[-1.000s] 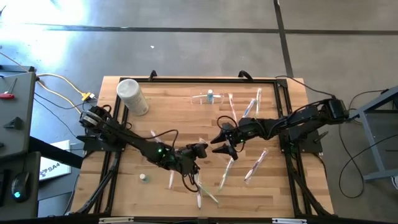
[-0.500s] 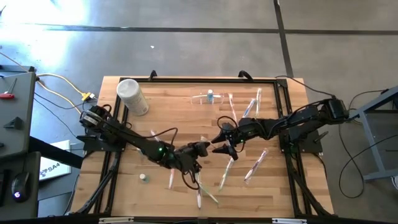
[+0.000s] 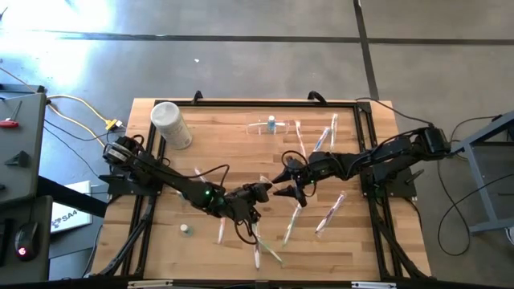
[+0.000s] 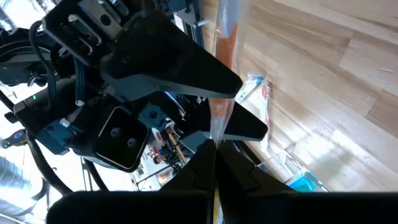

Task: Pick & Place toothbrushing station
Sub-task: Put the middle orange toothbrush into the transparent organizer

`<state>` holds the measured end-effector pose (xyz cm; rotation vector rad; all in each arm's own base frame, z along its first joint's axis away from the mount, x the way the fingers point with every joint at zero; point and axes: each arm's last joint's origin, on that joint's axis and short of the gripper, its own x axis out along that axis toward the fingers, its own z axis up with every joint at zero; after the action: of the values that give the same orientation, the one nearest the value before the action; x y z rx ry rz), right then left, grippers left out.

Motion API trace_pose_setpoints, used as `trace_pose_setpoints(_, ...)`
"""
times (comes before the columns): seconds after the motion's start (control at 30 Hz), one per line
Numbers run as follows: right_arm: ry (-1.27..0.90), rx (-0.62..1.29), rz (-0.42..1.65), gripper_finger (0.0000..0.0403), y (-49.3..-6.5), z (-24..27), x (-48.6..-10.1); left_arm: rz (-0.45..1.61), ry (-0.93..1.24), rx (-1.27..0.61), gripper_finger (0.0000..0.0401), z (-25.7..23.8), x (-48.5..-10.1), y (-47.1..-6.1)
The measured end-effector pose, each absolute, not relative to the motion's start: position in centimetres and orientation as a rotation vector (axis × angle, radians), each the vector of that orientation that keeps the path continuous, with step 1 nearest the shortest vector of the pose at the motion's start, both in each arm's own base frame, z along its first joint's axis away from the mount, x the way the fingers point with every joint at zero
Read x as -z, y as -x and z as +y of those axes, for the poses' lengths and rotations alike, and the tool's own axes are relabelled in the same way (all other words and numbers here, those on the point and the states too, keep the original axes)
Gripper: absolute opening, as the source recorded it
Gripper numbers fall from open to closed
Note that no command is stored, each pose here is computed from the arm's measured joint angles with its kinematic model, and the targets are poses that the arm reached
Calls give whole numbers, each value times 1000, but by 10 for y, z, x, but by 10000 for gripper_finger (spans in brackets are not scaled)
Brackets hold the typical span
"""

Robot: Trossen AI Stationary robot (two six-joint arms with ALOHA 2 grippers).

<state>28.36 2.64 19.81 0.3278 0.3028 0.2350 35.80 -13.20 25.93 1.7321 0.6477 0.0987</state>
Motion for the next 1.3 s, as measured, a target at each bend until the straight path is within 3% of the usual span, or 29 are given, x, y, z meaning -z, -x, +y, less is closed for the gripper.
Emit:
trace_pose_setpoints(0.33, -262, -241, 293, 22, -284, 26, -198, 646, -1727, -101, 0, -132, -259, -358)
trace_pose_setpoints(0.63, -241, -206, 323, 21, -283, 26, -195, 567, -1583, -45, 10, -134, -258, -359)
trace_pose_setpoints(1.03, -214, -155, 338, 20, -283, 24, -193, 555, -1457, -39, 155, -139, -255, -356)
trace_pose_setpoints(1.3, -145, -69, 361, 20, -276, 21, -197, 584, -1378, -83, 184, -141, -253, -353)
